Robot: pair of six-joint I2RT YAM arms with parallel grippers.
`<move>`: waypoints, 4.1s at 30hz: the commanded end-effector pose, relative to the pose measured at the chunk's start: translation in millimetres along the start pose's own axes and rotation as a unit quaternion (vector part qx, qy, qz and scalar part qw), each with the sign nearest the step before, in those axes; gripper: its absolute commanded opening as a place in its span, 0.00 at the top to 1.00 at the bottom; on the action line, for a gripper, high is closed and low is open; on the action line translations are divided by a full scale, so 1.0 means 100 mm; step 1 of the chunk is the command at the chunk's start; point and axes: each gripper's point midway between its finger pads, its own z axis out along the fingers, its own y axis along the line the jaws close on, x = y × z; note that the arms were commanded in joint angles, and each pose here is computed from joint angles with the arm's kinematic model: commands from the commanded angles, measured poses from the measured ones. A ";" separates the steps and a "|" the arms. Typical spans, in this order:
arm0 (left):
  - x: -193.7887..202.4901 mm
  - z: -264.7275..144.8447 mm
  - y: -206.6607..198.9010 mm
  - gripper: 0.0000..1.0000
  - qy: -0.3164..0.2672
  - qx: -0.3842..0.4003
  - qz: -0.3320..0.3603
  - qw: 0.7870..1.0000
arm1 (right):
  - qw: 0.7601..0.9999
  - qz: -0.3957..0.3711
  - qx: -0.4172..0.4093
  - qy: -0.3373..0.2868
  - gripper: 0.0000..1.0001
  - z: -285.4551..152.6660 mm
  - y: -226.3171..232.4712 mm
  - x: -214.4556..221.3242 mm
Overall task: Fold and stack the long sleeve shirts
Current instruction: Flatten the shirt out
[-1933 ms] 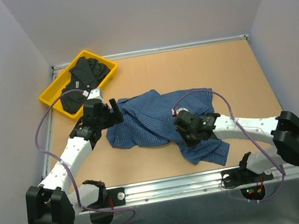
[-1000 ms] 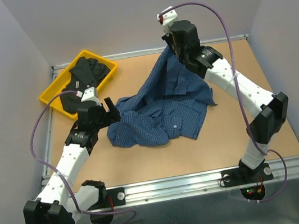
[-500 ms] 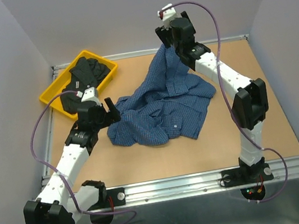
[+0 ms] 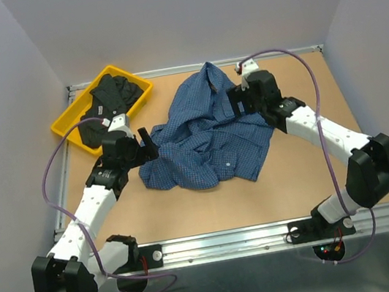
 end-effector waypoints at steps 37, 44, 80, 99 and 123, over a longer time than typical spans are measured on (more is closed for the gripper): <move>0.05 0.08 -0.01 0.06 0.010 0.011 0.003 1.000 | 0.957 0.110 -0.172 0.204 0.82 0.04 0.63 1.77; 0.07 0.09 0.00 0.06 0.014 0.008 0.003 1.000 | 0.974 0.112 -0.160 0.112 0.99 -0.24 0.45 1.06; 0.18 0.39 -0.08 0.06 0.052 0.009 -0.063 0.997 | 0.962 0.227 -0.123 0.086 0.41 -1.73 0.08 0.70; 0.18 1.58 -0.07 0.20 0.133 -0.039 -0.051 0.989 | 0.970 0.208 -0.062 0.108 0.18 -1.18 -0.01 0.90; 0.72 1.20 0.09 1.00 0.138 -0.047 -0.108 0.983 | 0.931 0.318 0.009 0.181 0.19 -0.48 0.01 1.98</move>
